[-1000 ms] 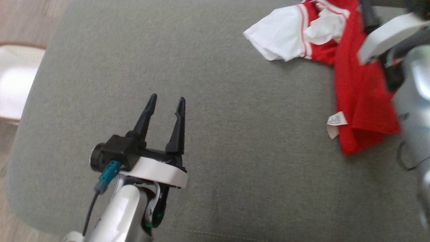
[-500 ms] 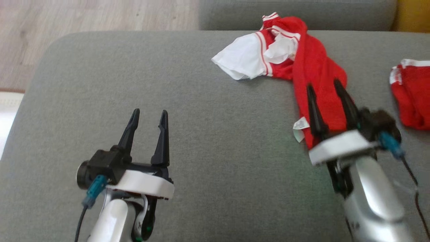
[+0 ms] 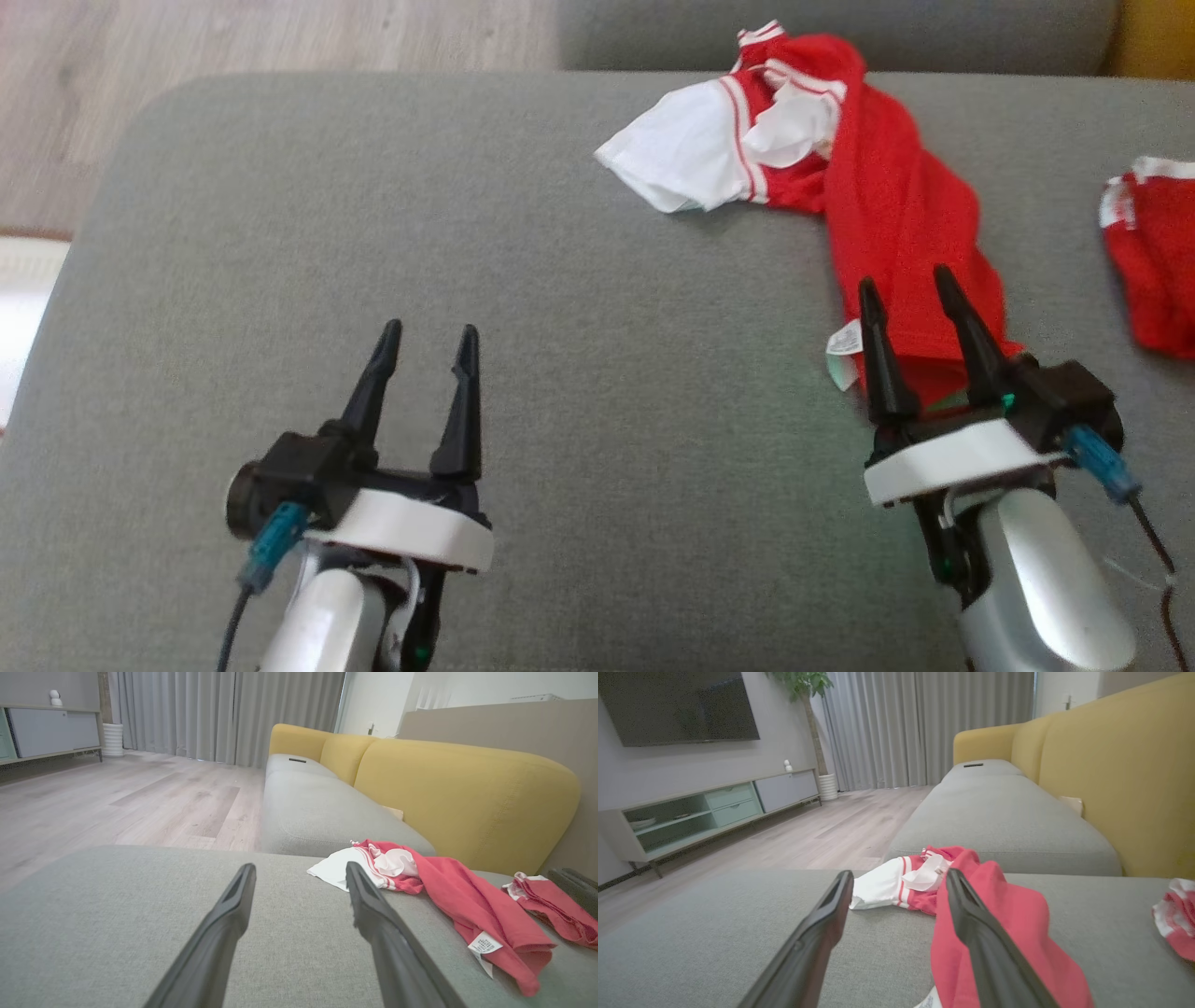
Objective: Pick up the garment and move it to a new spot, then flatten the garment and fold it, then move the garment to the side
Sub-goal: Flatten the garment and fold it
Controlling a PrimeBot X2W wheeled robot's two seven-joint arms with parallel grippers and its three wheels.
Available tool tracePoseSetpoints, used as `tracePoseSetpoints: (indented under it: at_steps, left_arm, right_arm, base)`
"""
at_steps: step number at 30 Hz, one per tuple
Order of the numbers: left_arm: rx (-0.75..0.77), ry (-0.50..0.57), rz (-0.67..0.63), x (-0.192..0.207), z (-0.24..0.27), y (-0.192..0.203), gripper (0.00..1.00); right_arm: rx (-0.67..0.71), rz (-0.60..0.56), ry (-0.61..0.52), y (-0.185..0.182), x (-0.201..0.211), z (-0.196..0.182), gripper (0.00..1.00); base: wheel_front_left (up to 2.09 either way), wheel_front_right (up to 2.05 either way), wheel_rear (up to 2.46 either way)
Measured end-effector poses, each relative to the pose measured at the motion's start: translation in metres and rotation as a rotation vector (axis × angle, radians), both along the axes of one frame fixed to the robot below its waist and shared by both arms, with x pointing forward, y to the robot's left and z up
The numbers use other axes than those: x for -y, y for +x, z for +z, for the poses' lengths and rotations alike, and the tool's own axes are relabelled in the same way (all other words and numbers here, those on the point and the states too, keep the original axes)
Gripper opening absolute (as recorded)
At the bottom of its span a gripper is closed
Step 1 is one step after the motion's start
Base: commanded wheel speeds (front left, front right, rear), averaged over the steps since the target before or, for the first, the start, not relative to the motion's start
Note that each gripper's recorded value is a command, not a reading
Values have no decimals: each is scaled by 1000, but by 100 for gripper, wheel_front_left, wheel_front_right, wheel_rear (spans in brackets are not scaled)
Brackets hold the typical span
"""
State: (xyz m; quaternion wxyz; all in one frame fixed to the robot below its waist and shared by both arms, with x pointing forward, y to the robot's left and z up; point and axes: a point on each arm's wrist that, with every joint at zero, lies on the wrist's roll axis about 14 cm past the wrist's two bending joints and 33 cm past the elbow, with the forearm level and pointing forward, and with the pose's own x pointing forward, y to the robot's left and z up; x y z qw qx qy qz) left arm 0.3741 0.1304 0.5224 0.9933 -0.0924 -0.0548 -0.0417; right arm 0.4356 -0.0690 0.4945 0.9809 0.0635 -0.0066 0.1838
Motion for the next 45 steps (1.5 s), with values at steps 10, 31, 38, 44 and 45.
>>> tracePoseSetpoints:
  at_steps: [10,31,38,44,45]
  left_arm:
    - [-29,-7,28,-9,-7,10,100]
    - [-134,2,225,-63,-32,-6,100]
    - [-120,-3,221,-61,-28,-1,100]
    - [-96,-3,191,-53,-22,2,100]
    - [-89,0,187,-52,-20,3,100]
  right_arm:
    - [12,177,-178,51,-68,0,100]
    - [-309,339,-655,131,-97,-125,100]
    - [-292,353,-554,124,-112,-120,0]
    - [-208,450,-443,90,-152,-98,0]
    - [-193,470,-435,84,-157,-94,0]
  base:
    - [0,0,0]
    - [0,0,0]
    - [0,0,0]
    - [0,0,0]
    - [0,0,0]
